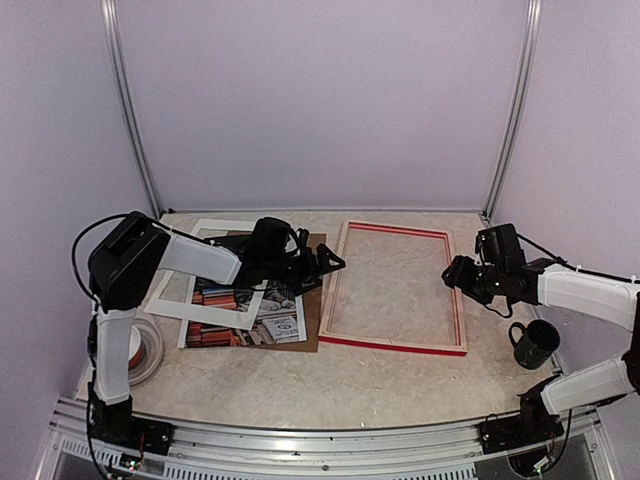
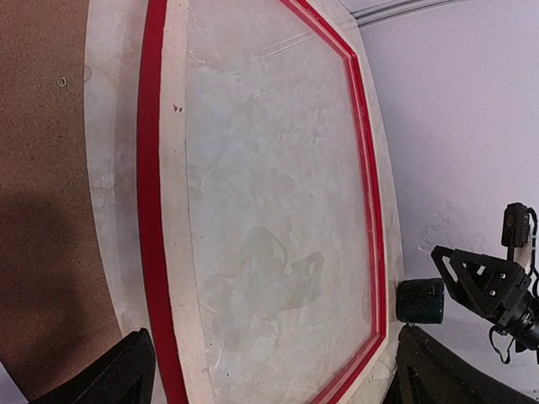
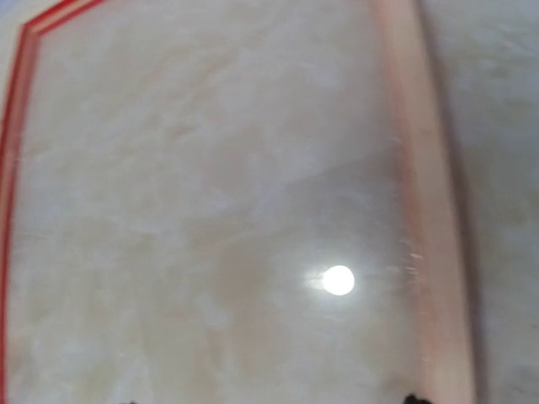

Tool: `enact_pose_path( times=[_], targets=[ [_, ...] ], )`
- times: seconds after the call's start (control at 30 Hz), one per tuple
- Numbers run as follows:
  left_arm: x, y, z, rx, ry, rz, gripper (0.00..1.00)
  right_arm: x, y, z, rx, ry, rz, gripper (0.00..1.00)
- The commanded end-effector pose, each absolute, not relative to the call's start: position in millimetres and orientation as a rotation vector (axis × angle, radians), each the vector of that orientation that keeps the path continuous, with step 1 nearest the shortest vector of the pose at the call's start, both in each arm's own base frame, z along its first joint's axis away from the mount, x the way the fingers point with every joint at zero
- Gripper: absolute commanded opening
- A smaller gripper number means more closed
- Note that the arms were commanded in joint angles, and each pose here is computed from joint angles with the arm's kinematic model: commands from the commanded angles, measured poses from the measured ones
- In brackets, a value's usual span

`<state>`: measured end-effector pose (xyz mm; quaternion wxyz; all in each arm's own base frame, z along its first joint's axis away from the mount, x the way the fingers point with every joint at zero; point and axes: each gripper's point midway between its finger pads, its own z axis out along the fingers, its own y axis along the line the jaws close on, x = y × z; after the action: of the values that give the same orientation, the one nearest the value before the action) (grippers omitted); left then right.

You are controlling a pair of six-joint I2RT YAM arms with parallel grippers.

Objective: Put the photo into the frame
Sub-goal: Adjust the frame body at the center of the board.

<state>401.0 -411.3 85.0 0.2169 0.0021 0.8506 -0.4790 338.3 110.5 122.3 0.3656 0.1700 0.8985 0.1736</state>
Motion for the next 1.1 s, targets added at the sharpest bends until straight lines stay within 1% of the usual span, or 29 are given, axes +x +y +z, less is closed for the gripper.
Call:
enact_pose_path(
  times=[0.0, 0.17, 0.4, 0.53, 0.7, 0.9, 1.0, 1.07],
  targets=[
    [398.6, -416.6, 65.7, 0.038, 2.425, -1.219, 0.99, 329.3, 87.1, 97.4, 0.554, 2.368, 0.37, 0.68],
    [390.6, -422.5, 57.4, 0.062, 2.454, -1.191, 0.99, 327.6, 78.4, 74.7, 0.628, 2.402, 0.391, 0.7],
    [381.8, -429.2, 51.8, 0.078, 2.47, -1.21, 0.99, 336.0, 84.5, 49.6, 0.638, 2.459, 0.45, 0.71],
    [375.5, -439.1, 54.6, 0.105, 2.468, -1.241, 0.99, 345.3, 86.5, 45.9, 0.628, 2.453, 0.482, 0.72],
    [368.8, -448.2, 60.4, 0.129, 2.464, -1.26, 0.99, 359.1, 90.2, 40.7, 0.615, 2.443, 0.599, 0.71],
    [357.6, -459.6, 66.9, 0.169, 2.461, -1.28, 0.99, 387.0, 101.2, 55.4, 0.546, 2.364, 0.776, 0.71],
    [355.6, -463.0, 65.6, 0.175, 2.464, -1.301, 0.99, 398.4, 100.7, 57.6, 0.533, 2.375, 0.754, 0.71],
    [356.7, -462.3, 64.0, 0.173, 2.468, -1.292, 0.99, 399.1, 90.0, 52.5, 0.576, 2.415, 0.658, 0.71]
  ],
)
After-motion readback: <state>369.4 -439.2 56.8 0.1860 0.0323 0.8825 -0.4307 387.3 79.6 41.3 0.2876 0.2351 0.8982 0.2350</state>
